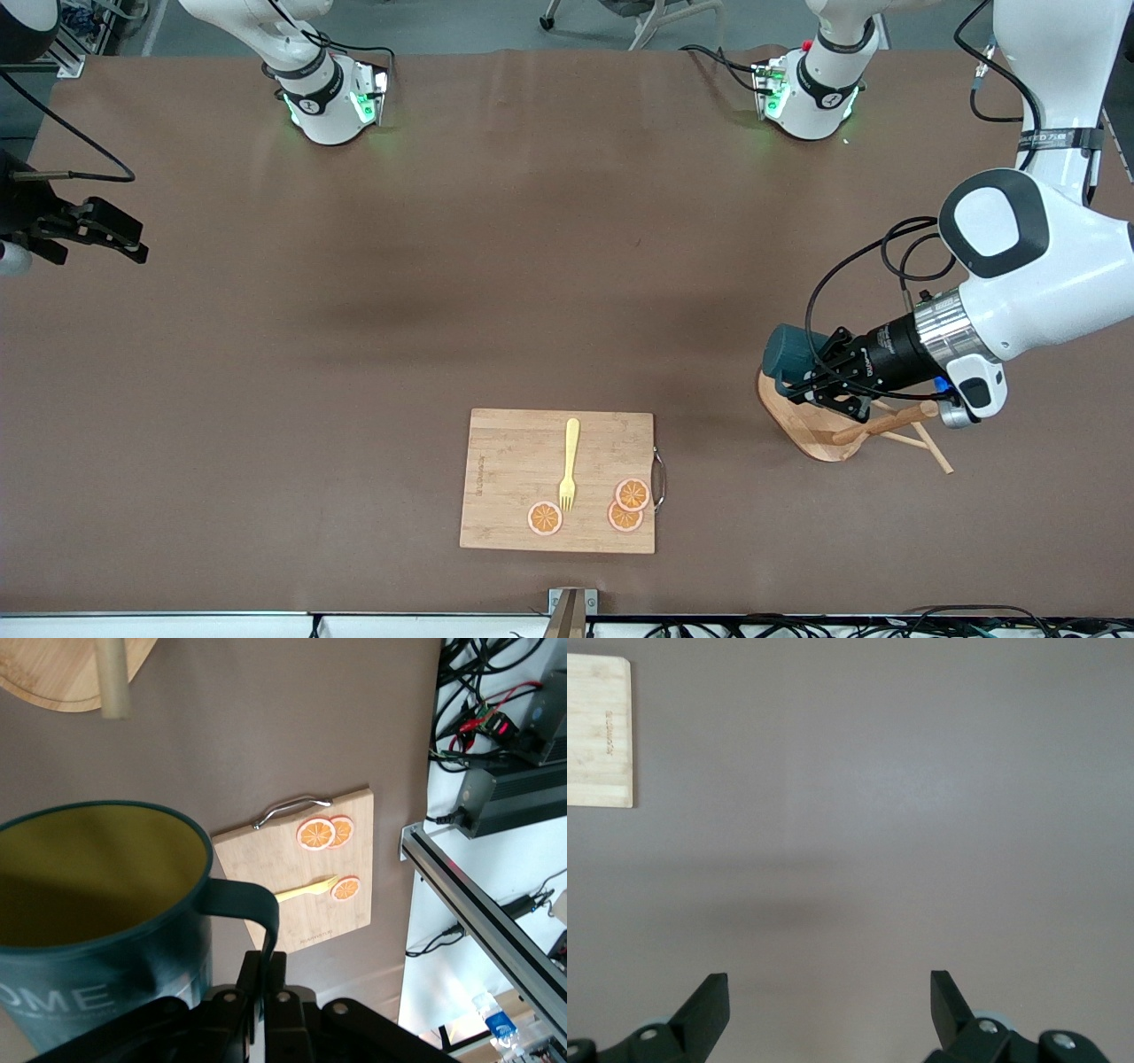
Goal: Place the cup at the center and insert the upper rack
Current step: 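Hook the mug handle onto a mug-tree peg with the left gripper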
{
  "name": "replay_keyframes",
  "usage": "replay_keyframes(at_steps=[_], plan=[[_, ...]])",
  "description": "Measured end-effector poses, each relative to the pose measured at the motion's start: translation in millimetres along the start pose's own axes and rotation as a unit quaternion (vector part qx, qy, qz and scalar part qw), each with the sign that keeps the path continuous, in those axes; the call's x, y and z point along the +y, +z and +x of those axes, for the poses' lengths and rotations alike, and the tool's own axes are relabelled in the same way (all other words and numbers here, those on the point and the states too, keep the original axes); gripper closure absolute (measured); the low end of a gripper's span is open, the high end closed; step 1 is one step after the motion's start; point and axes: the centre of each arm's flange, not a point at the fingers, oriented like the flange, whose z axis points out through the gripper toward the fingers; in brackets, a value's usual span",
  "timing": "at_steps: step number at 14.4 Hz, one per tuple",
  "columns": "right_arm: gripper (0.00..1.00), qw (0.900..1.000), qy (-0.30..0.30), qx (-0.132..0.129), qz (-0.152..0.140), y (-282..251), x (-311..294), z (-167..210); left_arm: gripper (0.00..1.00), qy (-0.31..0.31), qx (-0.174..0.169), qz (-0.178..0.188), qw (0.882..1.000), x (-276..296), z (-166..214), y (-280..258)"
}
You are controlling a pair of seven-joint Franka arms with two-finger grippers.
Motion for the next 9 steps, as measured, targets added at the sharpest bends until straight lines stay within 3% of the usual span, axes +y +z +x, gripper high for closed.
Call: replay_keyframes(at_steps=[9], plan=[[0.00, 1.000, 0.000, -0.001, 0.000, 0.7, 0.0, -0.2, 0.95, 0.035, -0.006, 0.006, 0.999, -14.7, 28.3, 3.4]])
